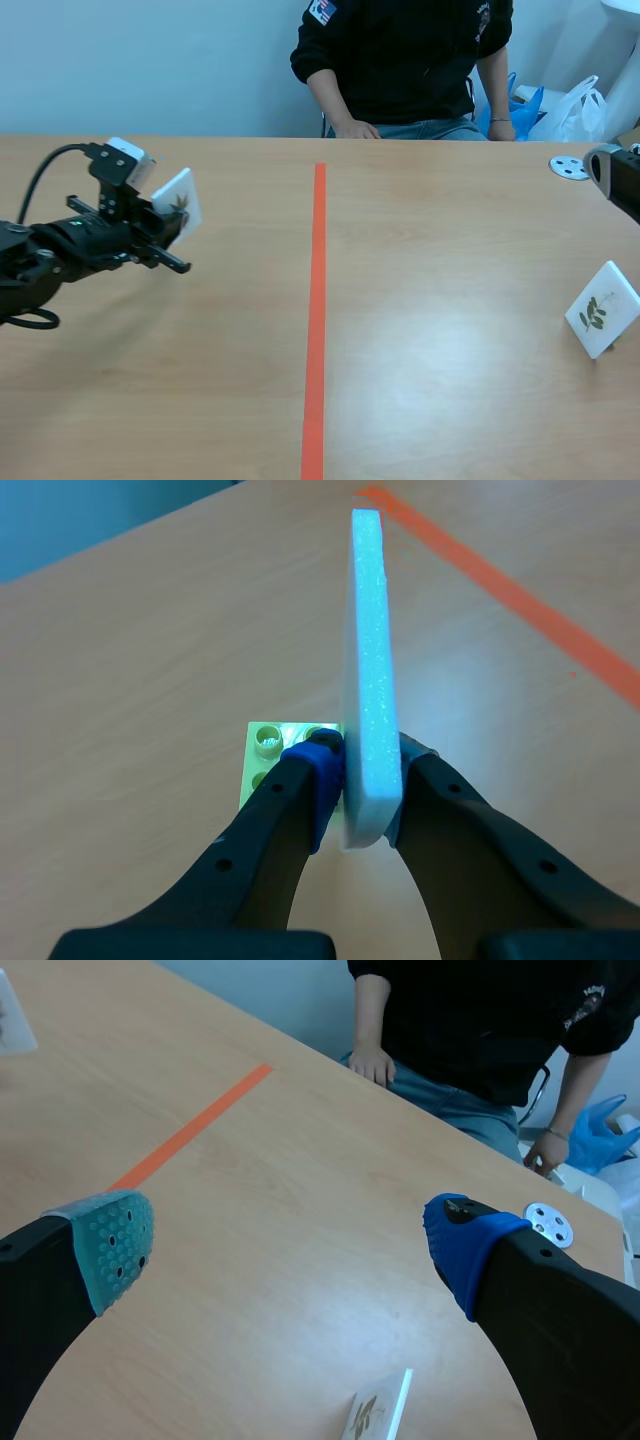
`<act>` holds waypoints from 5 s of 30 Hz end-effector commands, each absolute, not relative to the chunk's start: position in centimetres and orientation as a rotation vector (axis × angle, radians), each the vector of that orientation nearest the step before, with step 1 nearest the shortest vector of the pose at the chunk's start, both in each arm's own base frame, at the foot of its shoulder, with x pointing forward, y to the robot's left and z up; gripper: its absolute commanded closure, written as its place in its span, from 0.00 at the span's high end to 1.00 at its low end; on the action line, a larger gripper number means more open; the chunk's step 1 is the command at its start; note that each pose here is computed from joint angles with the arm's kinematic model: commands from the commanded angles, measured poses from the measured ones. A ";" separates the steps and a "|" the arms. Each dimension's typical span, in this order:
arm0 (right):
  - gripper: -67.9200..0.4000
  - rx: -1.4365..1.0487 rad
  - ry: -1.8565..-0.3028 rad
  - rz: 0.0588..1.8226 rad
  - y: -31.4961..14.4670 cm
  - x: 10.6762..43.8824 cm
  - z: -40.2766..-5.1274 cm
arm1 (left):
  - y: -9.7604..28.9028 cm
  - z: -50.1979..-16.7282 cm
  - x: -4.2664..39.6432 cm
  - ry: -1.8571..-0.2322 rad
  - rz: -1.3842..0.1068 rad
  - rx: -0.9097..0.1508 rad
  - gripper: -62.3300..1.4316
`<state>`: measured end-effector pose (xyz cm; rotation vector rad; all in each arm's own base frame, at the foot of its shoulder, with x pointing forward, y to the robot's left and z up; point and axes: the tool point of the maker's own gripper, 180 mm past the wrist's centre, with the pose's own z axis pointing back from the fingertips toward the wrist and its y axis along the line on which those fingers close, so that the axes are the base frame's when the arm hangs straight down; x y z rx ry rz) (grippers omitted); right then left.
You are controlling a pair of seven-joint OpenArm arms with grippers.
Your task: Sort the leaf by its shape. The table is split by an orange tape line. A compound leaf with several leaflets goes to the left side, a simple leaf with one blade goes to the right side. Return to the home posture when a red brick is placed on the table.
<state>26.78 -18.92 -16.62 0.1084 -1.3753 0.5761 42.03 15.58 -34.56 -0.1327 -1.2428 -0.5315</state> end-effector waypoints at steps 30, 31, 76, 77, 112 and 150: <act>0.81 0.099 -1.423 0.581 -18.9 27.1 -15.3 | 27.9 -36.3 37.4 -1.127 -0.472 0.091 0.17; 0.81 0.099 -1.423 0.581 -18.9 27.1 -15.3 | 27.9 -36.5 37.2 -1.121 -0.469 0.088 0.19; 0.81 0.093 -1.420 0.585 -19.0 27.1 -15.3 | 24.1 -26.4 32.6 -1.373 -0.448 -0.012 1.00; 0.81 0.088 -1.418 0.588 -19.0 27.1 -15.4 | 23.1 -25.9 32.1 -1.387 -0.461 -0.031 1.00; 0.81 0.086 -1.422 0.592 -19.0 27.1 -15.3 | 12.0 -16.6 25.5 -1.594 -0.487 -0.287 1.00; 0.81 0.085 -1.422 0.592 -19.0 27.1 -15.3 | 12.0 -16.7 25.5 -1.589 -0.484 -0.287 1.00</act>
